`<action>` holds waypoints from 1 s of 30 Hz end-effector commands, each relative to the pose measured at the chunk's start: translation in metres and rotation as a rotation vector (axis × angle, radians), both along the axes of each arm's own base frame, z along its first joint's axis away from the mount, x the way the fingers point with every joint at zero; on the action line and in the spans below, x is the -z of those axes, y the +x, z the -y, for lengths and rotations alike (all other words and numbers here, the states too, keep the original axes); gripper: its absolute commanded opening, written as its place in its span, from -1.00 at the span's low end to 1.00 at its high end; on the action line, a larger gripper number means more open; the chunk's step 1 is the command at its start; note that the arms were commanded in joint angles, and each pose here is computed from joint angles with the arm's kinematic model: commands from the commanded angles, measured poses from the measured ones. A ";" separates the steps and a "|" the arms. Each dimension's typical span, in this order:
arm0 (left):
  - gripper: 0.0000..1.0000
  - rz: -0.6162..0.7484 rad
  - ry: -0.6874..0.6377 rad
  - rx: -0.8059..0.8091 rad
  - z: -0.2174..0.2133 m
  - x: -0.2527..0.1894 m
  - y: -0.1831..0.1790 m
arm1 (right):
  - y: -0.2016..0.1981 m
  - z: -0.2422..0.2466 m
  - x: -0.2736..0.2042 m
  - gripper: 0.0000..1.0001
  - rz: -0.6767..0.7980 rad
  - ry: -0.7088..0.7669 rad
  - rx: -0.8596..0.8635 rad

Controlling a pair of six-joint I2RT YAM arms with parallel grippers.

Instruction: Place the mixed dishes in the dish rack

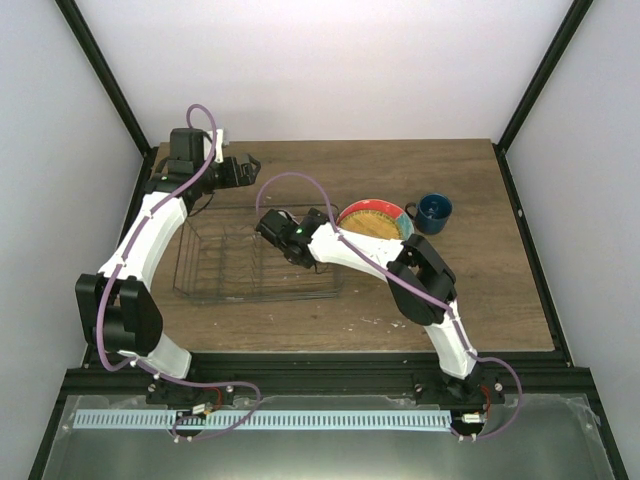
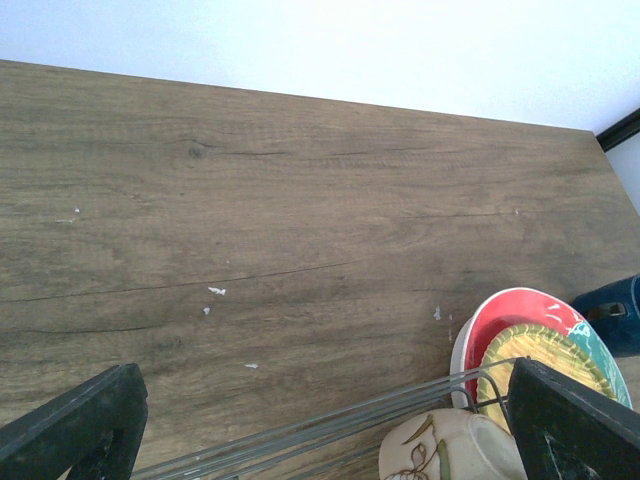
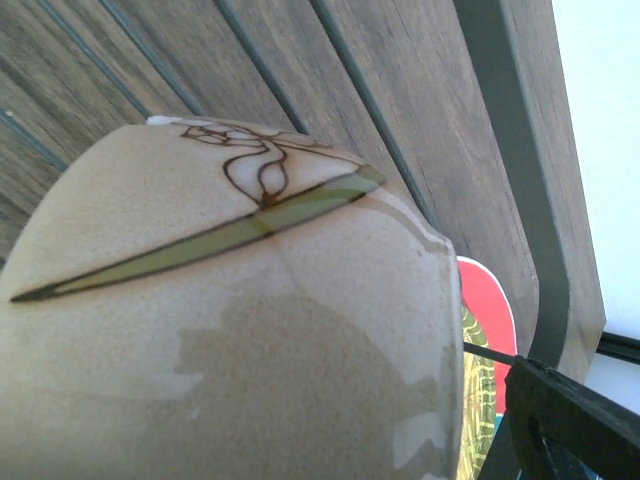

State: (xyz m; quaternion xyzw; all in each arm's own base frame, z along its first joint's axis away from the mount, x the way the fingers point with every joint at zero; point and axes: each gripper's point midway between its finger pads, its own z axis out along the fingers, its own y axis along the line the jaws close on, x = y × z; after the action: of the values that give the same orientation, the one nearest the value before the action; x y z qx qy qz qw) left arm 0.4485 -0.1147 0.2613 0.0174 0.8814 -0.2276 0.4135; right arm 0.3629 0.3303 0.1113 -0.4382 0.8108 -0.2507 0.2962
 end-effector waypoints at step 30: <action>1.00 -0.023 -0.013 0.039 0.003 0.013 -0.026 | -0.101 -0.044 -0.028 1.00 -0.322 0.292 -0.197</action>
State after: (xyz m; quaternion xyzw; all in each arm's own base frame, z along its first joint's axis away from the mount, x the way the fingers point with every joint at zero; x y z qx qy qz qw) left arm 0.4273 -0.1133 0.2433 0.0160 0.8896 -0.2290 0.3947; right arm 0.2747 0.3653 0.1004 -0.5211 0.8185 -0.0954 0.2225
